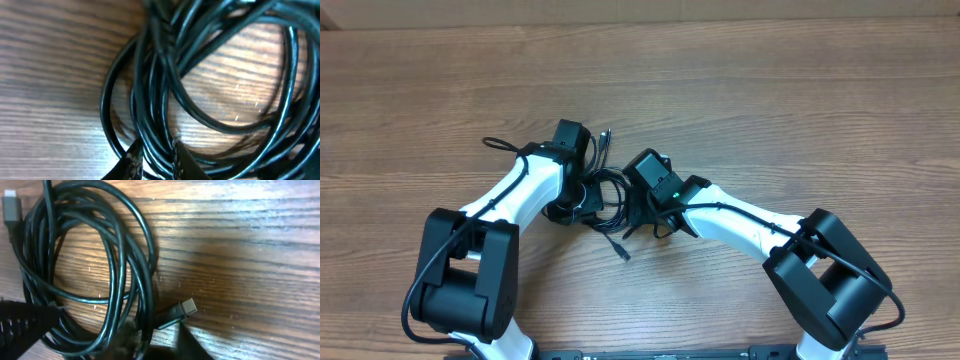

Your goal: Untangle cables

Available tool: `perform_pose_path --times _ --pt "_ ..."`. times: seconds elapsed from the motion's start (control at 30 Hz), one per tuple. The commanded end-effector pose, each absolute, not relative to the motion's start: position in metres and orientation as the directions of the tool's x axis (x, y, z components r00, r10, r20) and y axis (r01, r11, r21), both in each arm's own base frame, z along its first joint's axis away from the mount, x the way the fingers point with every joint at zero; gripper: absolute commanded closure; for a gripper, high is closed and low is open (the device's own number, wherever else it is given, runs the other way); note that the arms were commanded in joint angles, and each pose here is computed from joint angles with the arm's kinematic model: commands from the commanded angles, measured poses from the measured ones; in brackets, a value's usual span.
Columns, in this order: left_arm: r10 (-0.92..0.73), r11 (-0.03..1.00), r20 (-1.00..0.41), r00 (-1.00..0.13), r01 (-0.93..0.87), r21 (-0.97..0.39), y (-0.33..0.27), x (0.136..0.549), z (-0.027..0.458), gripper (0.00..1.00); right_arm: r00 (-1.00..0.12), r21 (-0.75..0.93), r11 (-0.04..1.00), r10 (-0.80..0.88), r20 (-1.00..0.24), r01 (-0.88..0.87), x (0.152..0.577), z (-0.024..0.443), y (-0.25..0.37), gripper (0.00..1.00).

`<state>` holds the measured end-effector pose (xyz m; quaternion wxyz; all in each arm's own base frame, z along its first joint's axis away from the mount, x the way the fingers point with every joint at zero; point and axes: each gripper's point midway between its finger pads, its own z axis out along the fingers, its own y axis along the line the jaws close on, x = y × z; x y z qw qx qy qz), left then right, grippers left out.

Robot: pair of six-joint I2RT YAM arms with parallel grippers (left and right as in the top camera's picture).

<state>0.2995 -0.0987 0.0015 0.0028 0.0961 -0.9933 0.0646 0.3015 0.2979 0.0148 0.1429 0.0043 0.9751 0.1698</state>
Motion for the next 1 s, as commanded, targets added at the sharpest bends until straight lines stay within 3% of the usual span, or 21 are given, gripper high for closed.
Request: perform_pose_path --times 0.0,0.2,0.4,0.53,0.6,0.73,0.87,0.97 --pt "-0.202 0.979 0.025 -0.979 -0.202 0.015 -0.071 0.289 -0.028 0.82 -0.949 0.357 0.933 0.063 -0.308 -0.054 0.309 0.021 0.305 0.57" --pt "-0.137 0.988 0.042 -0.990 -0.139 -0.069 -0.086 0.290 -0.027 0.77 -0.939 0.383 0.921 0.073 -0.337 -0.066 0.316 0.026 0.311 0.53" --pt "-0.003 0.979 0.035 -0.999 -0.011 -0.205 -0.108 0.292 -0.024 0.72 -0.941 0.348 0.936 0.072 -0.332 -0.051 0.318 0.009 0.307 0.58" --pt "0.023 0.965 0.034 -0.999 0.013 -0.262 -0.114 0.294 -0.019 0.88 -0.945 0.337 0.940 0.072 -0.319 -0.043 0.318 0.000 0.305 0.65" --pt "0.049 0.952 0.031 -0.998 0.037 -0.304 -0.118 0.294 -0.017 0.96 -0.944 0.342 0.939 0.072 -0.321 -0.044 0.318 0.000 0.305 0.75" --pt "0.017 0.952 0.045 -0.999 0.003 -0.305 -0.109 0.297 -0.012 0.96 -0.943 0.344 0.938 0.074 -0.323 -0.044 0.319 0.001 0.306 0.86" --pt "-0.027 0.950 0.055 -0.998 -0.043 -0.310 -0.097 0.308 0.001 0.96 -0.943 0.344 0.938 0.075 -0.324 -0.044 0.319 0.001 0.306 0.88" --pt "0.025 0.889 0.021 -0.999 0.013 -0.457 -0.112 0.319 0.024 0.96 -0.943 0.344 0.938 0.074 -0.323 -0.044 0.319 0.001 0.305 0.88"
